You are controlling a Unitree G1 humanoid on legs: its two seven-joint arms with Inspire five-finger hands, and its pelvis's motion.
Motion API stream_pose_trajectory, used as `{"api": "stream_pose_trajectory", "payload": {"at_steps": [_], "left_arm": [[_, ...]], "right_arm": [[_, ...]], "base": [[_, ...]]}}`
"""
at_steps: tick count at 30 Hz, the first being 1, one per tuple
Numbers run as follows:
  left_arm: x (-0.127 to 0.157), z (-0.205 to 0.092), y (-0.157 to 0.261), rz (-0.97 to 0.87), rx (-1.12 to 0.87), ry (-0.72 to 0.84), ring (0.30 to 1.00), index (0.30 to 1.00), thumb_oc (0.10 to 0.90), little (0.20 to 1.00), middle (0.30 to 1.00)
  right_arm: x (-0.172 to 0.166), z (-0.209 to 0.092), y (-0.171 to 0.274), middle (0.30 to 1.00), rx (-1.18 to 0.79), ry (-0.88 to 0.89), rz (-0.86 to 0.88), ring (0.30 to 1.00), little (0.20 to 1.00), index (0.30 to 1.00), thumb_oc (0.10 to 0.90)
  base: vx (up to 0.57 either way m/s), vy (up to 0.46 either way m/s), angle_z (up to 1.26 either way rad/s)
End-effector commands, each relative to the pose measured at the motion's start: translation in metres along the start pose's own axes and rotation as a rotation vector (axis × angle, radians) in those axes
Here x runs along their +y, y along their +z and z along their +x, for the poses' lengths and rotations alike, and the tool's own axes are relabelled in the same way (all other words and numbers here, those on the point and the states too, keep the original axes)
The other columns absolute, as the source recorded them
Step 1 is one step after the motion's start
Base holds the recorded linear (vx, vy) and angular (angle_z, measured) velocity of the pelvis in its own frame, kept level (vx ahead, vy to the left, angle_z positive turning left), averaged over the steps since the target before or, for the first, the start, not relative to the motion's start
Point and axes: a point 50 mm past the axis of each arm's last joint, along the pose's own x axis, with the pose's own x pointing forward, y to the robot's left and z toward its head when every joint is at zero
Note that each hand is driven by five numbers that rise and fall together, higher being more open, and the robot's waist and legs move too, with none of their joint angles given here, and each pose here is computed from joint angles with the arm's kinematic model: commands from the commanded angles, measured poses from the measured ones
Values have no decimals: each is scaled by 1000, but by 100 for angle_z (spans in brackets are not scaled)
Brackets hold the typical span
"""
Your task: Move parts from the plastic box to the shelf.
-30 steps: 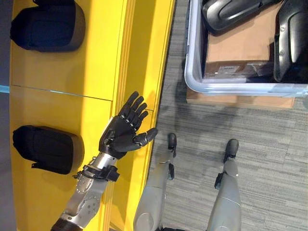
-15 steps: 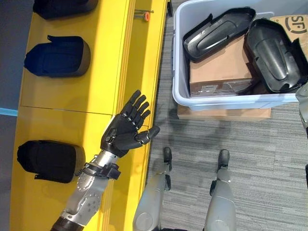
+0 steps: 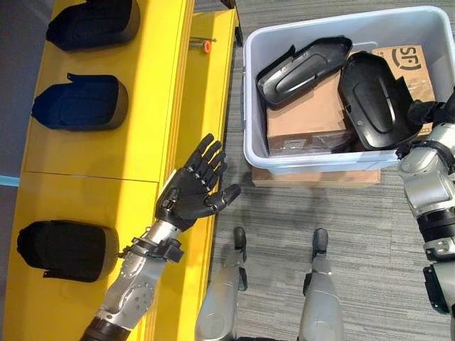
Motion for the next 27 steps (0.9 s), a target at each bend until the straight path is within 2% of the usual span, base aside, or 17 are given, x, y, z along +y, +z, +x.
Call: {"api": "stream_pose_trajectory", "payload": {"at_steps": [1,6,11,14,18,22,23,27], "left_arm": [[-13,8,35,50,-194,-59,1000,1000,900,1000,1000],[-11,7,33,56,-183,-51,1000,1000,900,1000,1000],[-10,5,31,44,-185,-23,1000,1000,900,1000,1000],[-11,5,29,38,-194,-13,1000,1000,900,1000,1000],[-12,3,28,24,-199,7,1000,1000,900,1000,1000],[-12,4,26,22,-195,12,1000,1000,900,1000,1000],[-12,5,25,22,-189,13,1000,1000,900,1000,1000],[-10,5,24,27,-180,13,1000,1000,900,1000,1000]], "right_arm": [[-42,25,51,1000,-250,-203,72,1000,1000,1000,900],[-38,13,59,1000,-322,-177,113,1000,1000,1000,900],[-40,-7,81,1000,-446,-133,255,1000,1000,1000,900],[-41,-23,98,1000,-505,-76,407,1000,1000,1000,900],[-41,-46,121,1000,-550,81,597,1000,1000,1000,900],[-33,-64,138,1000,-593,262,659,1000,1000,1000,900],[-23,-73,145,1000,-582,365,668,1000,1000,1000,900],[-7,-82,152,1000,-560,529,664,1000,1000,1000,900]], "base": [[0,0,0],[13,-1,0],[27,16,1],[15,51,-1],[38,53,-3],[46,22,-5],[40,3,-3],[40,-24,4]]}}
